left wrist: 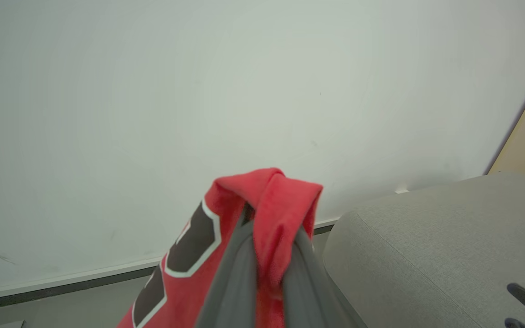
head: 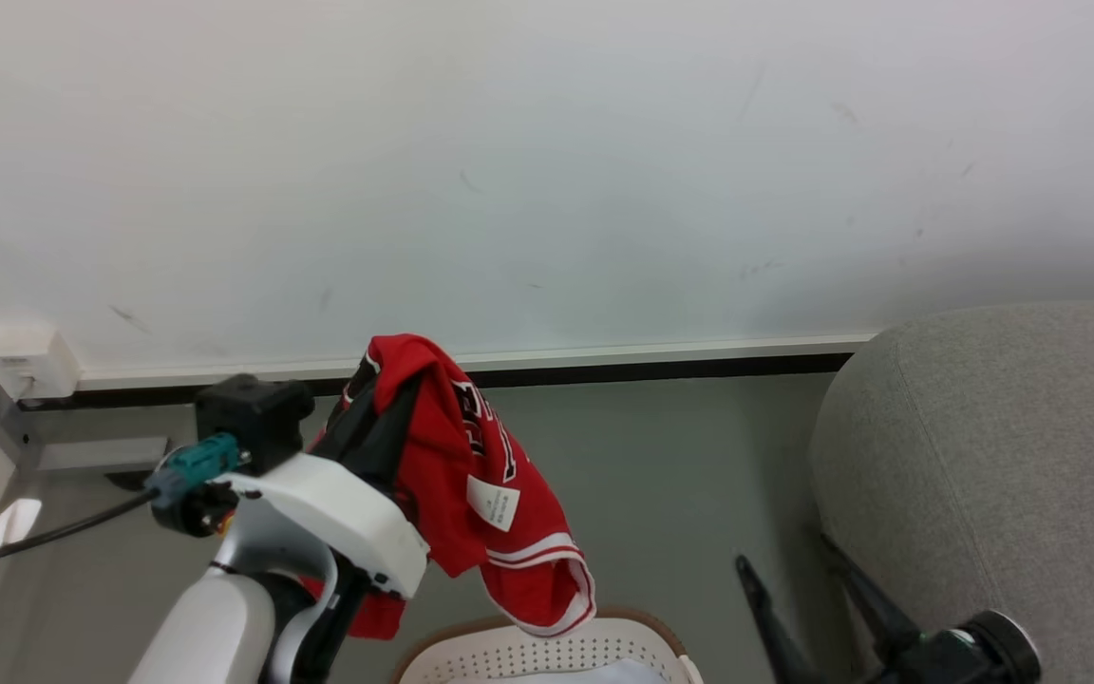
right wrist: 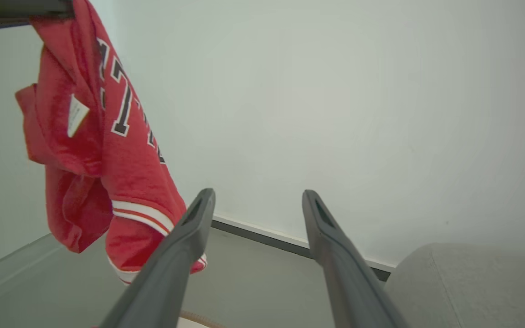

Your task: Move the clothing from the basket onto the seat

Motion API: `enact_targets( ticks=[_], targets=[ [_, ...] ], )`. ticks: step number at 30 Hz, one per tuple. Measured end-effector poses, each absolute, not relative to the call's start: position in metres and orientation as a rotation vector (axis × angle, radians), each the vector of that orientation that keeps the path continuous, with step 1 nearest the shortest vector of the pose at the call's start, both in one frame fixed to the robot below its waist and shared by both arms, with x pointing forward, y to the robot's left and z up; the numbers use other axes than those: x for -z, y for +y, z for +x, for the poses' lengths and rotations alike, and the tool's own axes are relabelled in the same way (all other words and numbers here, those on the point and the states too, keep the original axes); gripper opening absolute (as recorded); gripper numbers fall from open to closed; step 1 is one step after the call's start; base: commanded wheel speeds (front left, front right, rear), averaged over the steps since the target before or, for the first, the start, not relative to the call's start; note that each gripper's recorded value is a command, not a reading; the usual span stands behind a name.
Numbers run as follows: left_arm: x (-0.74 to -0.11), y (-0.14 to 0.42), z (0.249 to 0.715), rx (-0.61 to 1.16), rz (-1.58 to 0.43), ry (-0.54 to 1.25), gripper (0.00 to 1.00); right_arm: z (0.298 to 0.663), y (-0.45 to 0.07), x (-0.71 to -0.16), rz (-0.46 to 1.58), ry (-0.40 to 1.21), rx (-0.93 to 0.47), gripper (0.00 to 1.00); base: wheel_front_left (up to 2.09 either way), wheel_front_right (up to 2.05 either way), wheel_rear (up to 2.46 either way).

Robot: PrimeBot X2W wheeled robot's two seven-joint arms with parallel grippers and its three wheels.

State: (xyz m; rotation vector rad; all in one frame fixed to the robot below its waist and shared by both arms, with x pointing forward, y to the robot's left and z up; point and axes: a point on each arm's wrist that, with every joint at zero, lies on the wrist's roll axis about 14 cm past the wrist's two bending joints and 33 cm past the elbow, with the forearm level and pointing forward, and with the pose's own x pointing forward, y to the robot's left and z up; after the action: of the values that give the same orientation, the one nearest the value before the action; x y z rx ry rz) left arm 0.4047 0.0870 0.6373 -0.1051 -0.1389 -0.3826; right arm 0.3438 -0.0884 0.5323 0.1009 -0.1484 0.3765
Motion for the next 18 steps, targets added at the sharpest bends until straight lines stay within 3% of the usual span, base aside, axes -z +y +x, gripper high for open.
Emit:
enact_targets(
  ticks=[9, 18],
  targets=[
    [-0.647, 0.068, 0.398, 0.438, -0.101, -0.159, 0.00, 0.341, 0.004, -0.547, -0.007, -0.172, -0.748, 1.00, 0.00, 0.00, 0.00],
    [-0.659, 0.044, 0.382, 0.519, -0.099, -0.187, 0.00, 0.366, 0.038, -0.544, -0.075, -0.132, -0.826, 1.00, 0.00, 0.00, 0.00]
  ],
)
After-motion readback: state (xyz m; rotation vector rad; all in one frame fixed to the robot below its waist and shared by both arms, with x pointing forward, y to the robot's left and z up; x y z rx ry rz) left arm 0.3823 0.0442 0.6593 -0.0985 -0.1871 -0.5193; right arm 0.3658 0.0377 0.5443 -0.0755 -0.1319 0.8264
